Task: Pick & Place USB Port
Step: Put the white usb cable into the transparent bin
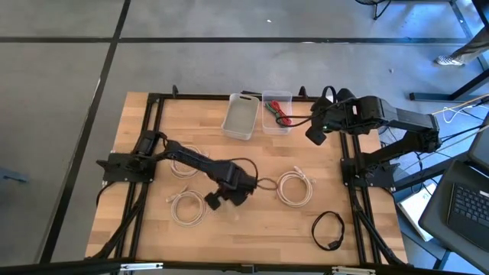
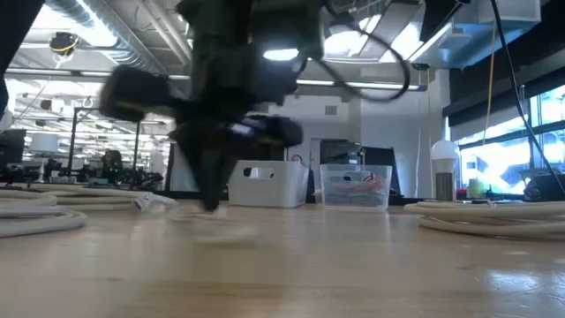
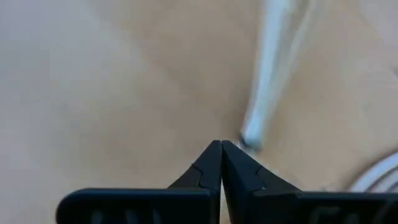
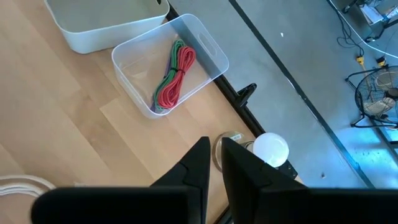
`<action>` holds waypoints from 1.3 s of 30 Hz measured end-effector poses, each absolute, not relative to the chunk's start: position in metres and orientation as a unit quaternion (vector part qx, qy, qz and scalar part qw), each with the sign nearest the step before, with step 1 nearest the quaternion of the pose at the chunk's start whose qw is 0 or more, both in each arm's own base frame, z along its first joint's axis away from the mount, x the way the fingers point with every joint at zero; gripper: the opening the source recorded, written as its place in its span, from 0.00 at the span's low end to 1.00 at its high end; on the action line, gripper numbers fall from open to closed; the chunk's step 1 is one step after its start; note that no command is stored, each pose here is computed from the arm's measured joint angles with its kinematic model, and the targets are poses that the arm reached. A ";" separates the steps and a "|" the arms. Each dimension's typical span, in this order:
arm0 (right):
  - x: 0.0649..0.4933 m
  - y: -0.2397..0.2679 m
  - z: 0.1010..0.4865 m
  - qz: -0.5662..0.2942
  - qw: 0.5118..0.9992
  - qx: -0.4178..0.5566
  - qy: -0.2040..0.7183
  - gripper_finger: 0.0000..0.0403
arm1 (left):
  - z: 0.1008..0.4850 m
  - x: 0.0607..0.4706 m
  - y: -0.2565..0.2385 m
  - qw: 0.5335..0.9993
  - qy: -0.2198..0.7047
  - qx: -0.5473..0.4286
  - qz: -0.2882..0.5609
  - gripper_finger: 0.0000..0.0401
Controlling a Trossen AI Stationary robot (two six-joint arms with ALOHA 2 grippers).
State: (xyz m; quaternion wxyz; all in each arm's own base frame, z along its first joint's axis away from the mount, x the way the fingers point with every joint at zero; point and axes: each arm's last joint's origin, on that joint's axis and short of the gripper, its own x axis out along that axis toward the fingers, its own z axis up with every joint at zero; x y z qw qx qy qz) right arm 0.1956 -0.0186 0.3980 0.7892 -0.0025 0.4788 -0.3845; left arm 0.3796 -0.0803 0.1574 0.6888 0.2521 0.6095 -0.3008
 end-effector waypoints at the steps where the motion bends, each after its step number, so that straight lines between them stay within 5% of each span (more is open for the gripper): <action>1: 0.196 -0.019 0.398 -0.385 0.789 -0.002 0.478 0.11 | 0.162 0.383 -0.078 0.693 0.604 0.257 -0.297 0.00; 13: 0.196 -0.018 0.398 -0.380 0.790 0.013 0.480 0.11 | 0.182 0.395 -0.048 0.719 0.613 0.207 -0.253 0.02; 18: 0.196 -0.018 0.398 -0.380 0.790 0.013 0.481 0.11 | 0.183 0.394 -0.058 0.719 0.592 0.191 -0.311 0.12; 28: 0.196 -0.018 0.397 -0.380 0.790 0.012 0.481 0.11 | 0.182 0.395 -0.066 0.720 0.594 0.213 -0.288 0.36; 39: 0.196 -0.018 0.397 -0.380 0.790 0.012 0.481 0.11 | 0.165 0.400 -0.068 0.716 0.606 0.198 -0.284 0.41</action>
